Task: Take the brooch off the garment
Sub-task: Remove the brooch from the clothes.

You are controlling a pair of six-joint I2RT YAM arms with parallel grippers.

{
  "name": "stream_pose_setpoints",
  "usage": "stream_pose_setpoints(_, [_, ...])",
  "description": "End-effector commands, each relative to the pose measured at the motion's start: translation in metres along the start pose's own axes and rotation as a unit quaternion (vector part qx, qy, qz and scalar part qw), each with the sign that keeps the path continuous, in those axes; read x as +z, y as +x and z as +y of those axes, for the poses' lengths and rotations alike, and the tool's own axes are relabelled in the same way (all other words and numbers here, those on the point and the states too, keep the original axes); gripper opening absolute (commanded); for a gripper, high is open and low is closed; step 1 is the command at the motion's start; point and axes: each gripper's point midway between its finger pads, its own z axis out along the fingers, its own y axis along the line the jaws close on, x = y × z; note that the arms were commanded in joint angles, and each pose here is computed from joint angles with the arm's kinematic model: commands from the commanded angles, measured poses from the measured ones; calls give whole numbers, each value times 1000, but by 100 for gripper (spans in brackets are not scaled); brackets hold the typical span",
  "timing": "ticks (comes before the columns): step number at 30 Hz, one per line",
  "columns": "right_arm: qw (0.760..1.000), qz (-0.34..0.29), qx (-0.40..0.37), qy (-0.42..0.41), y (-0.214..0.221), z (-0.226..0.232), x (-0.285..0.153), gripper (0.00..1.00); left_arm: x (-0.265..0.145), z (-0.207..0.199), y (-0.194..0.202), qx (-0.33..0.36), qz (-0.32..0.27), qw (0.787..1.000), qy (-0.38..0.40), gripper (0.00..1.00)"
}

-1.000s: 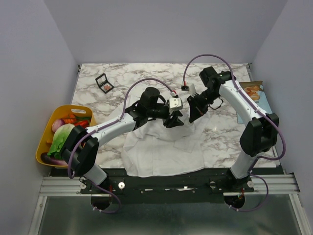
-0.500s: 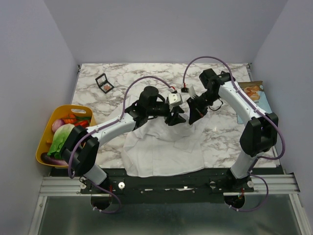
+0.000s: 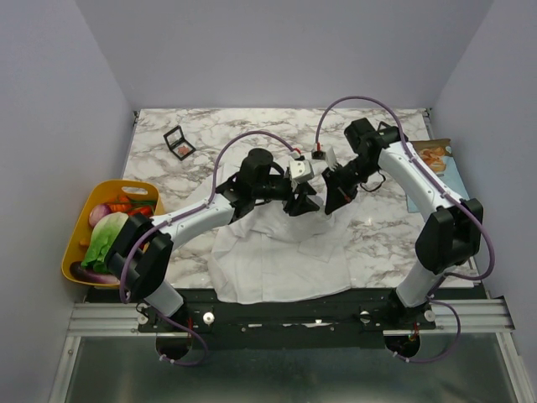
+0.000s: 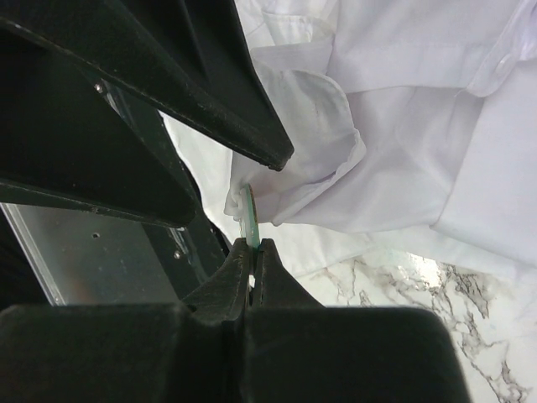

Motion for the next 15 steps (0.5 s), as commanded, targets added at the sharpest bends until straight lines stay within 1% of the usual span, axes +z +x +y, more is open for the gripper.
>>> stream_pose_setpoints(1, [999, -25, -21, -5, -6, 8, -6, 1, 3, -5, 4, -6, -3, 1000, 12, 59])
stream_pose_setpoints(8, [999, -27, -19, -8, -7, 9, -6, 1, 7, -15, 7, -6, 0, 999, 35, 59])
stream_pose_setpoints(15, [999, -33, -26, -9, -9, 13, -8, 1, 13, -20, 18, 1, 22, 999, 43, 59])
